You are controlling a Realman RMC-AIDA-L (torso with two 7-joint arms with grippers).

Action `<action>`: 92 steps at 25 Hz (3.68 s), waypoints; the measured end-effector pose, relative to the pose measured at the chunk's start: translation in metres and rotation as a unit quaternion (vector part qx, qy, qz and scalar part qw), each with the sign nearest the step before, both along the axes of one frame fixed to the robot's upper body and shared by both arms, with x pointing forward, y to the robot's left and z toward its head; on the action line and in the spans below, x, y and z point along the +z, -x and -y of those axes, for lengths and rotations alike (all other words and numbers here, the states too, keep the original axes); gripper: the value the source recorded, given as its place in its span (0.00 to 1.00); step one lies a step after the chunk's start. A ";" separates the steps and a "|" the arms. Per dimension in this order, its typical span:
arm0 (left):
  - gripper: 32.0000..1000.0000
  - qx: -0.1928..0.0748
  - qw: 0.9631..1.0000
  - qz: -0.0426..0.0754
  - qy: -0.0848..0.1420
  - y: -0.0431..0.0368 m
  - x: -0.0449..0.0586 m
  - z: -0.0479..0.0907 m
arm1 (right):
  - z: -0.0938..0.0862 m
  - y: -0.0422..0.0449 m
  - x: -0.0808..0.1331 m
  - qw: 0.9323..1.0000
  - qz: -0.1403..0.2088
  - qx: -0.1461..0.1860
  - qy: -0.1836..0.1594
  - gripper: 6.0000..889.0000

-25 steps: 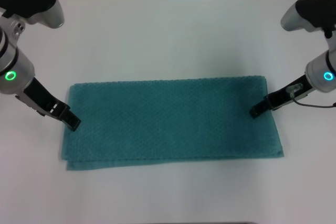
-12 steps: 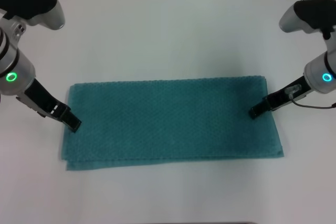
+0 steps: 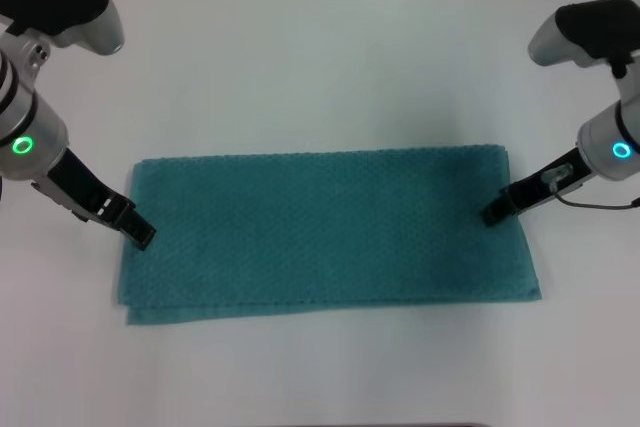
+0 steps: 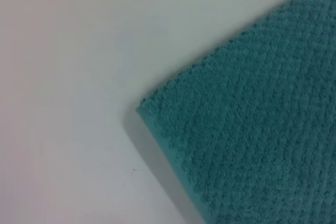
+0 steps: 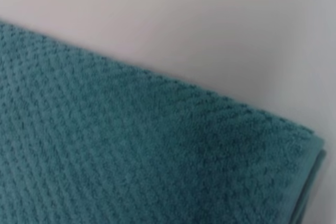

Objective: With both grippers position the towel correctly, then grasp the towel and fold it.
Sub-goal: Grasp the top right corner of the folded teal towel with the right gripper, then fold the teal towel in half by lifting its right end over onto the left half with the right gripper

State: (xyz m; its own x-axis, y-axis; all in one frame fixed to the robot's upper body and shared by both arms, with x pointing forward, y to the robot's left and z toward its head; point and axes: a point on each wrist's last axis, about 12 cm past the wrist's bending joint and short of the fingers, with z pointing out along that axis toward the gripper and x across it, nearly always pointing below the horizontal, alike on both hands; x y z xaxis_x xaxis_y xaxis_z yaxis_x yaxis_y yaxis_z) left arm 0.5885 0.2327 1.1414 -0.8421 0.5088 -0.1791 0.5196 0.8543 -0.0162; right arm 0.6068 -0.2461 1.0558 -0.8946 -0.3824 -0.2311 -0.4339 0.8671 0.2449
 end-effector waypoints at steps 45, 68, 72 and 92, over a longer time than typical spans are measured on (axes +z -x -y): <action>0.87 0.001 1.000 -0.006 0.001 0.0009 -0.003 -0.001 | -0.002 -0.0009 -0.002 1.000 0.009 0.001 -0.003 0.61; 0.87 -0.004 1.000 -0.007 0.011 0.0010 -0.003 0.001 | -0.004 0.0006 -0.002 1.000 0.006 0.009 -0.005 0.23; 0.87 -0.003 1.000 -0.007 0.011 0.0011 -0.003 0.001 | -0.004 0.0001 -0.002 1.000 0.009 0.012 -0.008 0.16; 0.87 -0.001 1.000 -0.007 0.009 0.0015 -0.004 -0.002 | 0.033 -0.0133 0.021 0.999 0.025 -0.029 -0.012 0.11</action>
State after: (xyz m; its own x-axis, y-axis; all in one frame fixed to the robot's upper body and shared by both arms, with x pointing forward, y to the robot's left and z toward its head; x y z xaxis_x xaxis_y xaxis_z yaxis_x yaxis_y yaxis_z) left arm 0.5870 0.2344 1.1377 -0.8440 0.5063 -0.1772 0.5201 0.8532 -0.0395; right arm 0.6202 -0.2796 1.0765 -0.9022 -0.3236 -0.2853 -0.3950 0.8854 0.2448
